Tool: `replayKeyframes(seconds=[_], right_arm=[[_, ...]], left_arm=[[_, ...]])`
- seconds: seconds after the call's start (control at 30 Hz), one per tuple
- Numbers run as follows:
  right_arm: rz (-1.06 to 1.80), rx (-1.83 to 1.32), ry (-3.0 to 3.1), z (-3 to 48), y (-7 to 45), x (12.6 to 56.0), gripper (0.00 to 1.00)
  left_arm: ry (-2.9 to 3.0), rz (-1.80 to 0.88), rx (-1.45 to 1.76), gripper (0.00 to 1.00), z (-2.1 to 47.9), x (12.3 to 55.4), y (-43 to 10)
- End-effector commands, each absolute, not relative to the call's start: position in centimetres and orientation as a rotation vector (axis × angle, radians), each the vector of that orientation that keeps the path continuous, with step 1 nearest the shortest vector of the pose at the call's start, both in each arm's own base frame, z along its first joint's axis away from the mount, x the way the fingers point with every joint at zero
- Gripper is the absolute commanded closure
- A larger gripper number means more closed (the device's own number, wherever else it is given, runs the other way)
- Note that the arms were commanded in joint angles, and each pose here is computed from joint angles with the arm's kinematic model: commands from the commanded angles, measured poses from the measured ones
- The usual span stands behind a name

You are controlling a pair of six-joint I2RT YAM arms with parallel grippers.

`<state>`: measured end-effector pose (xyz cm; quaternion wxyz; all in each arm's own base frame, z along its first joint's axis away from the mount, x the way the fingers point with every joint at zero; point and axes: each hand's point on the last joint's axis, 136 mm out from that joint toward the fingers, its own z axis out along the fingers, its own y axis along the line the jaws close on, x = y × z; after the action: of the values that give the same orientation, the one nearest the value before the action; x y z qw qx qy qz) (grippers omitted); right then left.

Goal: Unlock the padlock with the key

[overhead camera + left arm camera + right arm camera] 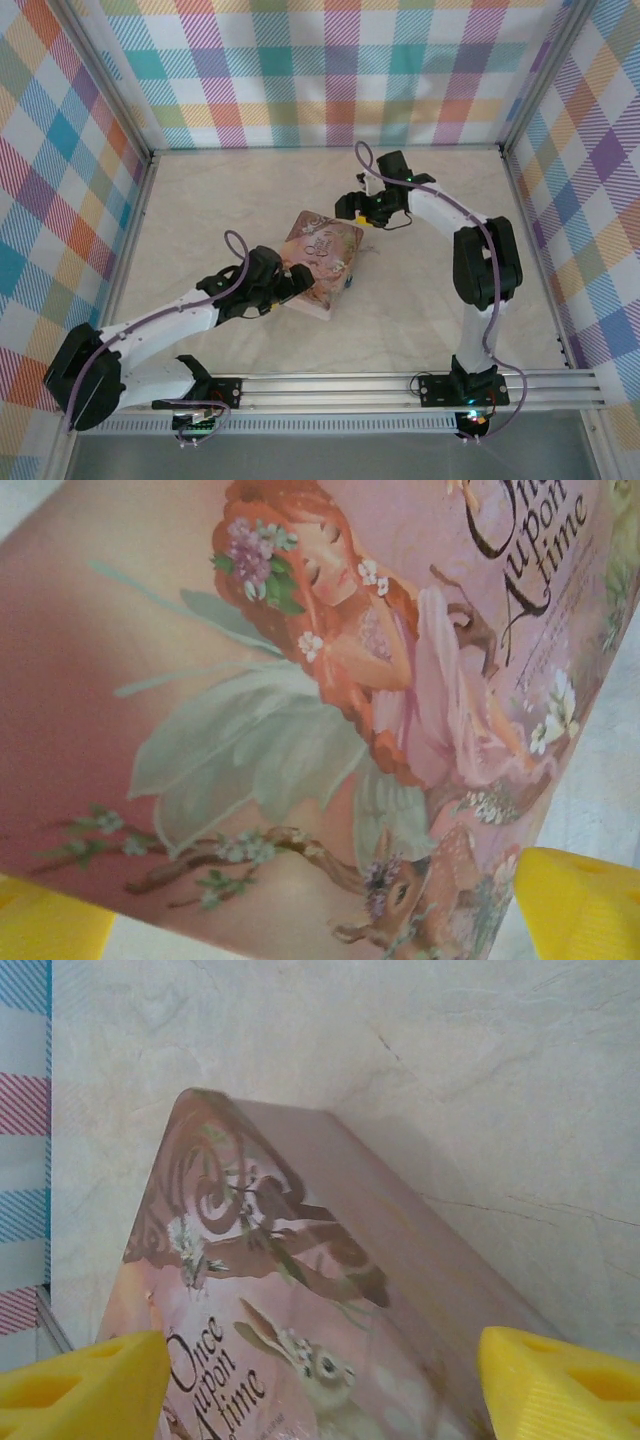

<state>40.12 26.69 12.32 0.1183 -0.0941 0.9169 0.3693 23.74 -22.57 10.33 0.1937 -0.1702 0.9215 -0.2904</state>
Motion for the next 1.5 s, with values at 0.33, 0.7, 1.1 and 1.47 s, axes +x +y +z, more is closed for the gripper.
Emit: replayKeyframes(seconds=[0.33,0.7,1.1,1.47], right_arm=[[1.213,-0.342,2.713,12.3,26.6,34.9,0.31],[1.131,-0.227,2.72,10.9,25.0,33.4,0.31],[0.996,-0.057,2.705,10.4,20.8,33.7,0.3],[1.018,-0.005,2.67,11.2,20.3,34.2,0.3]], left_arm=[[2.429,-0.741,-0.49,0.0,13.5,30.7,-20.0],[2.506,-0.766,-0.362,0.0,13.0,35.3,-22.9],[2.554,-0.857,-0.217,0.01,12.5,38.9,-29.2],[2.562,-0.851,-0.193,0.01,12.4,40.4,-30.5]])
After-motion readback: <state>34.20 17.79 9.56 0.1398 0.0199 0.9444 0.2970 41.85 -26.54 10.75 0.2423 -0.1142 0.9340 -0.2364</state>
